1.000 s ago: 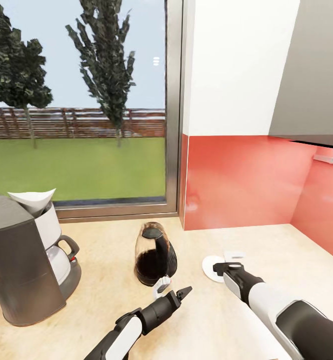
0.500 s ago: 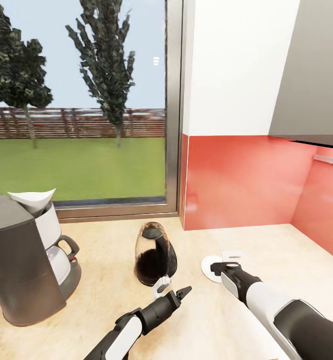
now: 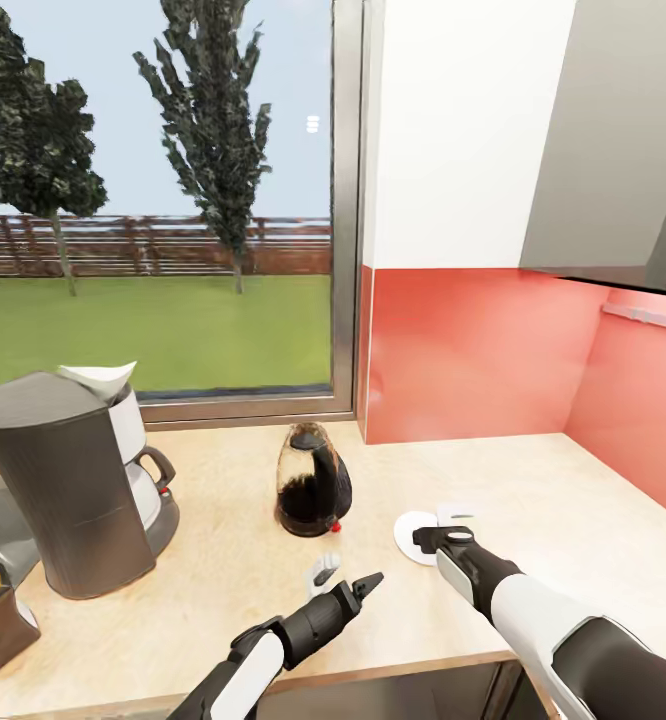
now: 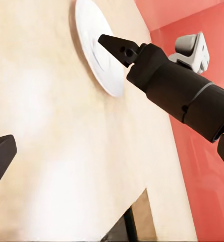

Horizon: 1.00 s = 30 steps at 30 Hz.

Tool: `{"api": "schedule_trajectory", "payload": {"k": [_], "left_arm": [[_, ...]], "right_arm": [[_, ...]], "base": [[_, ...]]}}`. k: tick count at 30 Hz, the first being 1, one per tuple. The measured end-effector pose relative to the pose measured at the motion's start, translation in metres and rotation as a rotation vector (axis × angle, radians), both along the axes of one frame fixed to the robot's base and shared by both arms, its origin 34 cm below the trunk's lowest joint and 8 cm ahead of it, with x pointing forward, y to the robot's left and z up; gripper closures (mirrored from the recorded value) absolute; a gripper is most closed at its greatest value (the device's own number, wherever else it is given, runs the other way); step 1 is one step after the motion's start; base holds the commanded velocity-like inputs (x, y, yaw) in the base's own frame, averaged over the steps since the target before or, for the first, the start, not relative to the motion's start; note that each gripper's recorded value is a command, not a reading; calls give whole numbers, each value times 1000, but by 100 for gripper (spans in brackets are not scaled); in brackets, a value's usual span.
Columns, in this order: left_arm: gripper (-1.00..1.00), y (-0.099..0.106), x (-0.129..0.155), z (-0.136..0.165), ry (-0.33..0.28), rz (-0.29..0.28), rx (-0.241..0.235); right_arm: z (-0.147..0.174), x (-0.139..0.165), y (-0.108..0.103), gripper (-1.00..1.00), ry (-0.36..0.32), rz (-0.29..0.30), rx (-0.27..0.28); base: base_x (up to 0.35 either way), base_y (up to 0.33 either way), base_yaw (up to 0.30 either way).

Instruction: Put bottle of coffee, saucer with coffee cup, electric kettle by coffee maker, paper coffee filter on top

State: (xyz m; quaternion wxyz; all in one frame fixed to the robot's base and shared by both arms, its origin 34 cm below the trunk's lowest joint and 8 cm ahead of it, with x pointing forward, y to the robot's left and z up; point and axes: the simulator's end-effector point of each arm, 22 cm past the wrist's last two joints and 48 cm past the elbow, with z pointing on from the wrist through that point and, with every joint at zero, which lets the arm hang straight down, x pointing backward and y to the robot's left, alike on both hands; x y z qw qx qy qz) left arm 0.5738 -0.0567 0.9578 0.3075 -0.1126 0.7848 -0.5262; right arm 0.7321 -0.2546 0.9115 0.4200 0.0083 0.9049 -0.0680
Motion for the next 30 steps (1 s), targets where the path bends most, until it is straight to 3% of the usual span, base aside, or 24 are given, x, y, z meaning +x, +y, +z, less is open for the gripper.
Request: {"api": "schedule_trajectory", "payload": {"k": [16,27,30], "left_arm": [[-100,1,1,0,-2,2,0],[-100,20,10,5,-30,18,16],[-100,36,16,8,-44,16,36]], "right_arm": [[0,0,2,-100,-1,1,3],[1,0,9,-100,15,-1,-4],[18,12,34,-100,-36,33,49]], "base": [[-271,0,0],[-36,0,0],[0,0,0]]}}
